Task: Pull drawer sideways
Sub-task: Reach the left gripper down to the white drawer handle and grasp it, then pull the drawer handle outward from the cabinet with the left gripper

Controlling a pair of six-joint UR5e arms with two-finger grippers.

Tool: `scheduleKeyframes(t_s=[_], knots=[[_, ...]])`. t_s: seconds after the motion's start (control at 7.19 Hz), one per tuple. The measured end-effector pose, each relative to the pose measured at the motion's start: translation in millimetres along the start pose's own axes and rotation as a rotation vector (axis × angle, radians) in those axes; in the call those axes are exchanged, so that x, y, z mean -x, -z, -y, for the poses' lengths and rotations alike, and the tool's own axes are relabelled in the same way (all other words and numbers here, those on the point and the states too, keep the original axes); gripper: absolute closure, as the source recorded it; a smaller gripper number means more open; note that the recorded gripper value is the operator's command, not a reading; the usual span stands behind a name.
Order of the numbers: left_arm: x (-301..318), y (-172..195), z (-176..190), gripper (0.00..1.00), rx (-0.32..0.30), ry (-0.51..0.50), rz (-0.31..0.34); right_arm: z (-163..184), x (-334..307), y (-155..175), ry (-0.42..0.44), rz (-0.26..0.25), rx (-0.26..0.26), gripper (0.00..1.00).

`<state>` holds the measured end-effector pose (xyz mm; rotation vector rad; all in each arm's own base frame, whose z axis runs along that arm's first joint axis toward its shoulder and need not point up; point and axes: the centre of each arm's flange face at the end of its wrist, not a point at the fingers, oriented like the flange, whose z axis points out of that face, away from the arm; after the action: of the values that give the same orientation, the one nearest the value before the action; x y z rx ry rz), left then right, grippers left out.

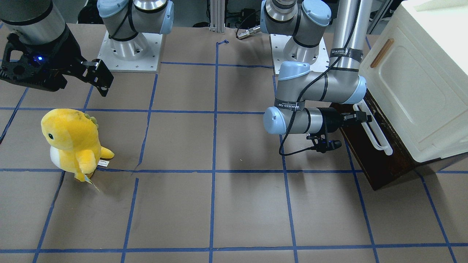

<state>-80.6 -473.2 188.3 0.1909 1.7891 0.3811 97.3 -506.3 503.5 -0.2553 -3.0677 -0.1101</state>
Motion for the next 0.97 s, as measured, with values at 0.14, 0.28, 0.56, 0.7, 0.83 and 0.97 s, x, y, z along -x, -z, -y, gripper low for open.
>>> scheduleKeyframes(t_s=[0.14, 0.28, 0.56, 0.7, 0.83, 0.97], knots=[[-0.2, 0.0, 0.0, 0.78, 0.000, 0.000, 0.000, 0.0, 0.1, 0.0, 0.000, 0.000, 0.000, 0.00], [-0.8, -0.1, 0.1, 0.78, 0.000, 0.000, 0.001, 0.0, 0.0, 0.0, 0.000, 0.000, 0.000, 0.00], [-2.3, 0.1, -0.5, 0.78, 0.000, -0.006, 0.002, 0.0, 0.0, 0.0, 0.000, 0.000, 0.000, 0.00], [-3.1, 1.5, -1.6, 0.78, -0.002, -0.010, 0.003, 0.0, 0.1, 0.0, 0.000, 0.000, 0.000, 0.00], [-3.6, 3.2, -2.4, 0.78, -0.005, -0.013, 0.005, -0.1, 0.2, 0.0, 0.000, 0.000, 0.000, 0.00], [-3.3, 4.3, -2.7, 0.78, -0.006, -0.015, 0.005, -0.1, 0.2, 0.0, 0.000, 0.000, 0.000, 0.00]])
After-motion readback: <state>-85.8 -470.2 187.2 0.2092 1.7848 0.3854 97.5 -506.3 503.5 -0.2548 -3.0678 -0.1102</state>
